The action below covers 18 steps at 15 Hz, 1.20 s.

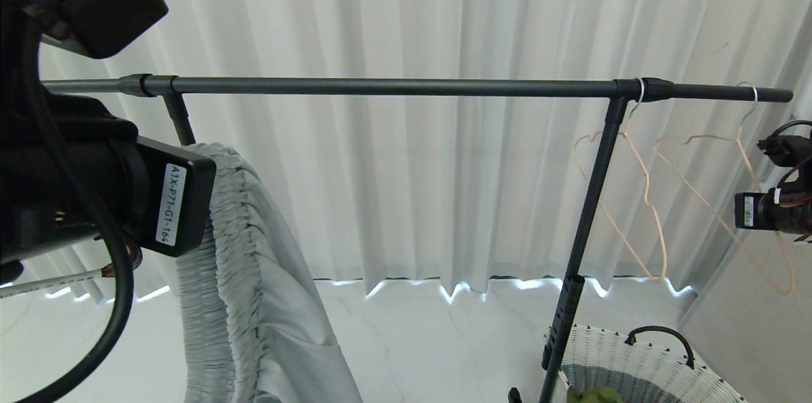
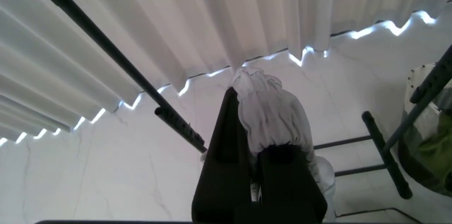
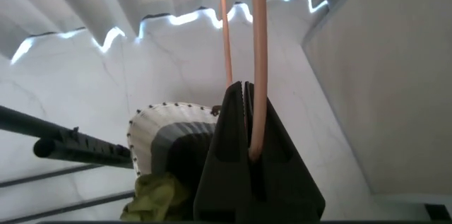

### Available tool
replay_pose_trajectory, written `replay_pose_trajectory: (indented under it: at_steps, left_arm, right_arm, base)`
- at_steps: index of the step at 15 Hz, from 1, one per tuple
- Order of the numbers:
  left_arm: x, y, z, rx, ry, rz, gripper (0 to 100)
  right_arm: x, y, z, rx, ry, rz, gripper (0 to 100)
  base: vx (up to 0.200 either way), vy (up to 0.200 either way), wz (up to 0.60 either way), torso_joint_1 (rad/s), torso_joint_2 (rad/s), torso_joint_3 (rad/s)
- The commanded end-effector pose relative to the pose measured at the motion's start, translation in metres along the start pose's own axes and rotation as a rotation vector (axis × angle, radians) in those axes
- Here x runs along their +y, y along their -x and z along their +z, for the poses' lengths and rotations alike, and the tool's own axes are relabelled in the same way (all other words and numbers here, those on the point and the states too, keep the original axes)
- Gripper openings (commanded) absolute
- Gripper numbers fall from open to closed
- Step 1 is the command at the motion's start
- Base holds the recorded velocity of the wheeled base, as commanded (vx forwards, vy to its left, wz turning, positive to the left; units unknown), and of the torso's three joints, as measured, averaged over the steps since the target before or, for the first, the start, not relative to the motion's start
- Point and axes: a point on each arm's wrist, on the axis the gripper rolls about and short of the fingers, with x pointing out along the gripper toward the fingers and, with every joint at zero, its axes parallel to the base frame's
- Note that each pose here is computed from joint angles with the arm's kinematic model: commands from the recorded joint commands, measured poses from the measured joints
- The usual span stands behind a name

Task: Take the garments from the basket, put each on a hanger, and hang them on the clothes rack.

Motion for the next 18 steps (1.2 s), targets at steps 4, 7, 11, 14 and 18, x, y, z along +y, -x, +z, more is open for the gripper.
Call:
replay_pose_trajectory:
  at_steps: [4,7,11,14,18]
  left_arm:
    - [0.001,0.001,0.0,-0.002,0.002,0.0,0]
    - [0.001,0.001,0.0,-0.002,0.001,0.001,0]
    - [0.001,0.0,-0.001,-0.002,-0.002,0.04,0]
    - [0.002,0.001,-0.001,-0.005,0.001,0.04,0]
    - [0.002,0.002,-0.001,-0.006,0.002,0.041,0]
  right_arm:
    - [0.0,0.021,0.013,-0.102,-0.007,0.007,0]
    - [0.002,0.049,0.006,-0.117,-0.005,0.043,0]
    - [0.005,0.089,-0.019,-0.056,-0.009,0.051,0]
    - [0.009,0.119,-0.036,-0.014,-0.003,0.063,0]
    - [0.019,0.143,-0.056,-0.011,0.022,0.106,0]
  base:
    - [0.0,0.0,0.0,0.0,0.0,0.0]
    - [0.0,0.0,0.0,0.0,0.0,0.0]
    - [-0.15,0.0,0.0,0.005,0.0,0.001]
    - [-0.2,0.0,0.0,-0.002,0.0,0.007]
    - [-0.2,0.0,0.0,0.0,0.0,0.004]
